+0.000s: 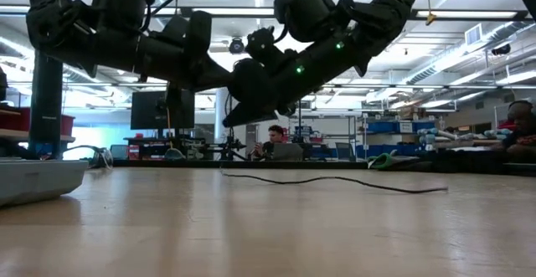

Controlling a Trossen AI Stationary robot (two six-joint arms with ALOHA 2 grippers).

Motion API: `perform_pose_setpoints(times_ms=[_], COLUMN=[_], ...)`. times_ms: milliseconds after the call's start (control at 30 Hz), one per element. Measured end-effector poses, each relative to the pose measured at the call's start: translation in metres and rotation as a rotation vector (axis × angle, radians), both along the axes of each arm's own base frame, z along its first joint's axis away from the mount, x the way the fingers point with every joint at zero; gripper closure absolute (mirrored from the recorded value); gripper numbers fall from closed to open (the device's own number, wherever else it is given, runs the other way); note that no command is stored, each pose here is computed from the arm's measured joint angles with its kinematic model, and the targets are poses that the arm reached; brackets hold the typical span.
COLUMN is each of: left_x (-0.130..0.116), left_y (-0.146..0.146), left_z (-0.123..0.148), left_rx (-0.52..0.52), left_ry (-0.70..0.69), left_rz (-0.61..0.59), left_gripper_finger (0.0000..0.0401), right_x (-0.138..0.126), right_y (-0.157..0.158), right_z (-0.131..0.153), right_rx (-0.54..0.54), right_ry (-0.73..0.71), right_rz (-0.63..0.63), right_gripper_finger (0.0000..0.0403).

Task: Coil cords
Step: Coil the black wire on the spool

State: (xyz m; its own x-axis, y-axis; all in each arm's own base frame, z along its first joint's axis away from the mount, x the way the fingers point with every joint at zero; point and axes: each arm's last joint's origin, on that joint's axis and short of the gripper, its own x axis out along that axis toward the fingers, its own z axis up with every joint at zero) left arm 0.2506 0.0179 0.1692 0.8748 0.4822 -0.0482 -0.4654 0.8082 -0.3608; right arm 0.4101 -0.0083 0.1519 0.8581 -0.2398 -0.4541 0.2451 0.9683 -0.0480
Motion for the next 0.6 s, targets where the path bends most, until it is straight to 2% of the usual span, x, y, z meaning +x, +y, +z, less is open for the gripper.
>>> perform_pose_setpoints(times_ms=[600], left_x=[-0.004], left_y=[0.001], left_z=[-0.003], left_rx=[0.046], left_ry=[0.029], left_rz=[0.027], left_gripper_finger=[0.0401], right_x=[-0.01], right_y=[-0.007], right_z=[-0.014], right_rx=[0.041], right_ry=[0.166], right_rz=[-0.047], right_gripper_finger=[0.0395])
